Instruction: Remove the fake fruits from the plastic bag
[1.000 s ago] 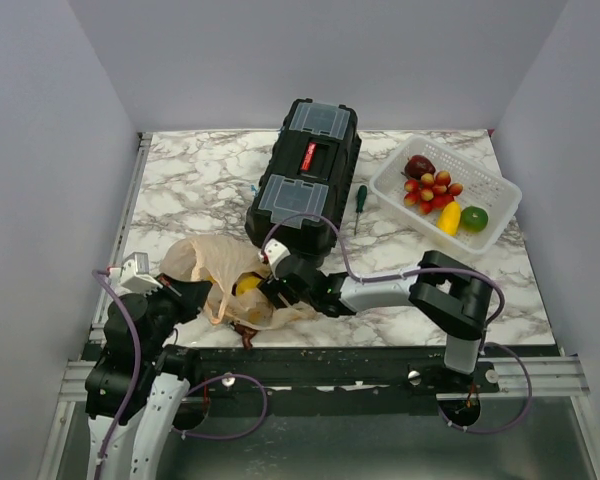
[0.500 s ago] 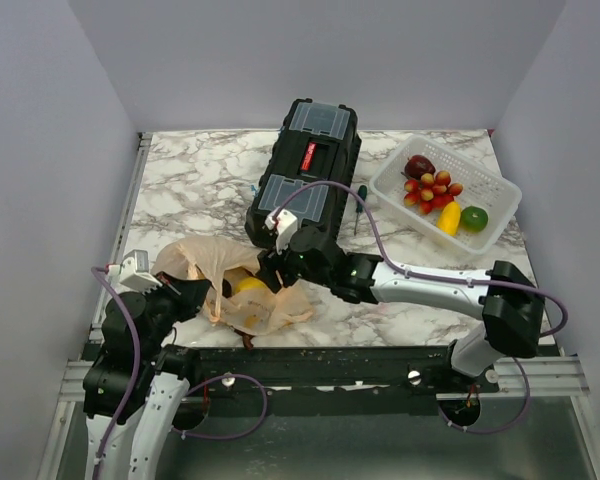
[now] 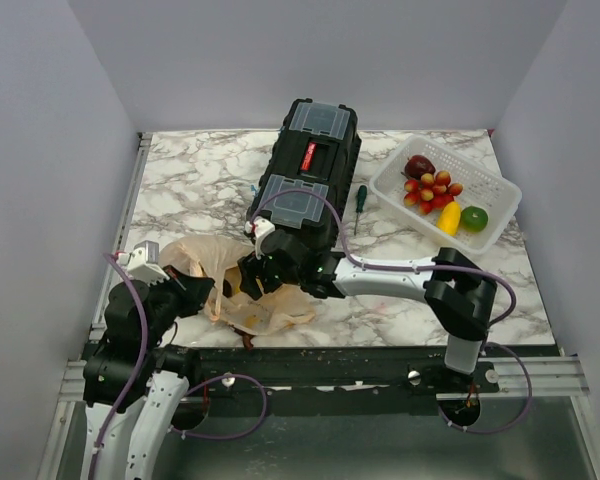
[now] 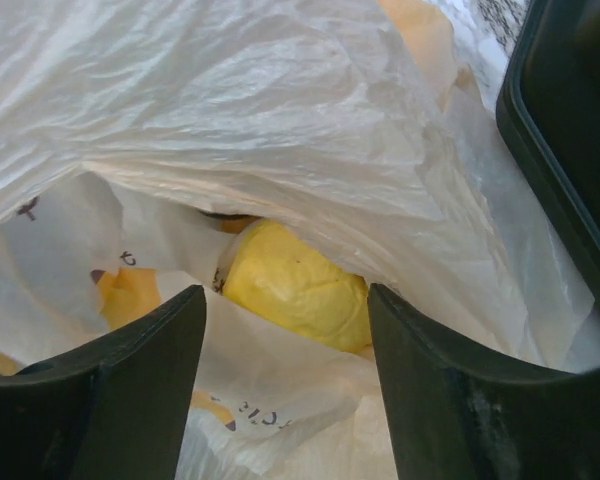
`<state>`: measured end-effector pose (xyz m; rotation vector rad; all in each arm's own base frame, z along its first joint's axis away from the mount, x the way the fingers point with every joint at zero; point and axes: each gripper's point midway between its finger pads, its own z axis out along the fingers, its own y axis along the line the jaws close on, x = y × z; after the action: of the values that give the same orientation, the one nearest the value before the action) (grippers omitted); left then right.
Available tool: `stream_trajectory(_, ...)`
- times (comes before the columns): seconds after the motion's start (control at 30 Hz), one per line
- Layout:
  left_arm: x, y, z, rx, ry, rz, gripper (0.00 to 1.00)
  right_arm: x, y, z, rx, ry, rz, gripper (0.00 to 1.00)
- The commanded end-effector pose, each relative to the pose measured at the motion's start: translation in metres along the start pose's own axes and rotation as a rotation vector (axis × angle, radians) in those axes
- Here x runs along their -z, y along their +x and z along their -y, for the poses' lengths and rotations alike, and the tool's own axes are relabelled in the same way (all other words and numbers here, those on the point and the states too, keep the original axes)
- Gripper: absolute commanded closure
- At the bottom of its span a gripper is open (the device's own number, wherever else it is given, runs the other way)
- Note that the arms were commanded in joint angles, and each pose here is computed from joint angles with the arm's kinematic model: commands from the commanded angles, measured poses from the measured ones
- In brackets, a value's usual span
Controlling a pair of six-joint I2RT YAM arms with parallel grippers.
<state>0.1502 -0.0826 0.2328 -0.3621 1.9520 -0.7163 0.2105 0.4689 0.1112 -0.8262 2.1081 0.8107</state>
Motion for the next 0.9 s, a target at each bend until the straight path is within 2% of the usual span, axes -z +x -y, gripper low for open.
stream_trajectory(0.0, 0.000, 0.008, 0.004, -0.066, 0.037, -0.052, 1.00, -0.007, 0.007, 0.013, -0.004, 0.082, -0.034, 0.28)
stream_trajectory(0.17, -0.003, 0.007, 0.000, -0.107, 0.021, -0.059, 1.00, -0.017, 0.024, 0.015, -0.006, 0.083, -0.088, 0.22)
stream_trajectory(0.37, -0.006, 0.006, -0.003, -0.145, 0.011, -0.059, 1.00, -0.026, 0.037, 0.010, -0.022, 0.058, -0.134, 0.21)
stream_trajectory(0.63, -0.013, 0.008, -0.009, -0.165, 0.003, -0.055, 1.00, -0.028, 0.048, 0.035, 0.027, 0.215, -0.172, 0.21)
stream_trajectory(0.73, -0.013, 0.008, -0.010, -0.164, 0.004, -0.051, 1.00, -0.026, 0.045, 0.045, 0.056, 0.265, -0.165, 0.17)
stream_trajectory(0.87, -0.012, 0.009, -0.010, -0.169, 0.008, -0.050, 1.00, -0.011, 0.022, 0.020, 0.047, 0.216, -0.156, 0.14)
